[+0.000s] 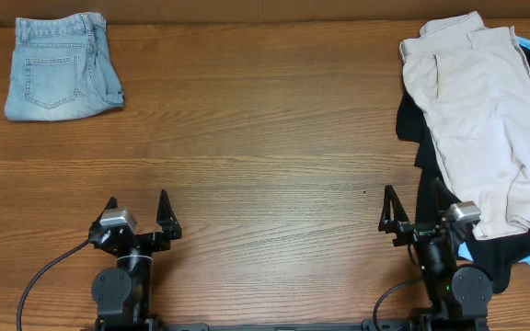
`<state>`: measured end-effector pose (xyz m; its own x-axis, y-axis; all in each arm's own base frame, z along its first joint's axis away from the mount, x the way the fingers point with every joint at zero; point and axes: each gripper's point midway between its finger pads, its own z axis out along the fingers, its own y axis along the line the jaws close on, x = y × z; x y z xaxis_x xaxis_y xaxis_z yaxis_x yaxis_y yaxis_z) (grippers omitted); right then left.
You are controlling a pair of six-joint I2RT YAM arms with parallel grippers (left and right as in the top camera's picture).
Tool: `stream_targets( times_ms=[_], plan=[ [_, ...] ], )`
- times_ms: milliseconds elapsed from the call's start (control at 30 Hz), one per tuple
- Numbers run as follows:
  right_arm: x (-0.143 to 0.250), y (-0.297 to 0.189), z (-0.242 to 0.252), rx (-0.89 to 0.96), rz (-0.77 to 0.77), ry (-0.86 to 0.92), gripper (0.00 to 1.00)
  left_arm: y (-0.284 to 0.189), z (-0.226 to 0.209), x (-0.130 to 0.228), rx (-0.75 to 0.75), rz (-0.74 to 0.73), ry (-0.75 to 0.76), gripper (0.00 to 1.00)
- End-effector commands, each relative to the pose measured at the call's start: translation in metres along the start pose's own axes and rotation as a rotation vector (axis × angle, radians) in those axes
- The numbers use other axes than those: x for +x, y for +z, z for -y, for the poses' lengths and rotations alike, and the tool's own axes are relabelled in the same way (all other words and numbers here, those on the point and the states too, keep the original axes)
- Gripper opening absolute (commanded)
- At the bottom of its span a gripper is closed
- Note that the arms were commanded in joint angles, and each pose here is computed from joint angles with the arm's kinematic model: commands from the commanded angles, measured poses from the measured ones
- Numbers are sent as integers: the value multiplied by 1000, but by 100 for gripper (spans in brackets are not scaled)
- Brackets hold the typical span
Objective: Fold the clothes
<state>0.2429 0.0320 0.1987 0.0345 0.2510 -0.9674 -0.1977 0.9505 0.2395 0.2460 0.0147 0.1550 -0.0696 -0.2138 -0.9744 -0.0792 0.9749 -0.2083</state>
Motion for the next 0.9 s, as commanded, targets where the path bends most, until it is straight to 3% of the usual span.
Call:
stream_targets(
  times_ms=[0, 300, 533, 700, 867],
  plan=[
    [-9, -1, -3, -14, 48, -2, 100, 0, 7, -1, 40, 3, -36, 100],
    [-71, -12, -30, -99, 199, -89, 100, -10, 38, -32, 193, 60, -28, 100],
    [-136, -15, -44, -74, 225, -188, 100, -33, 44, -109, 162, 168, -26, 100],
    [-180, 8, -51, -46, 98, -209, 100, -39, 54, -150, 150, 103, -9, 100],
    [-200, 52, -46, 10, -142, -170, 100, -31, 61, -180, 127, -7, 89, 100]
  ],
)
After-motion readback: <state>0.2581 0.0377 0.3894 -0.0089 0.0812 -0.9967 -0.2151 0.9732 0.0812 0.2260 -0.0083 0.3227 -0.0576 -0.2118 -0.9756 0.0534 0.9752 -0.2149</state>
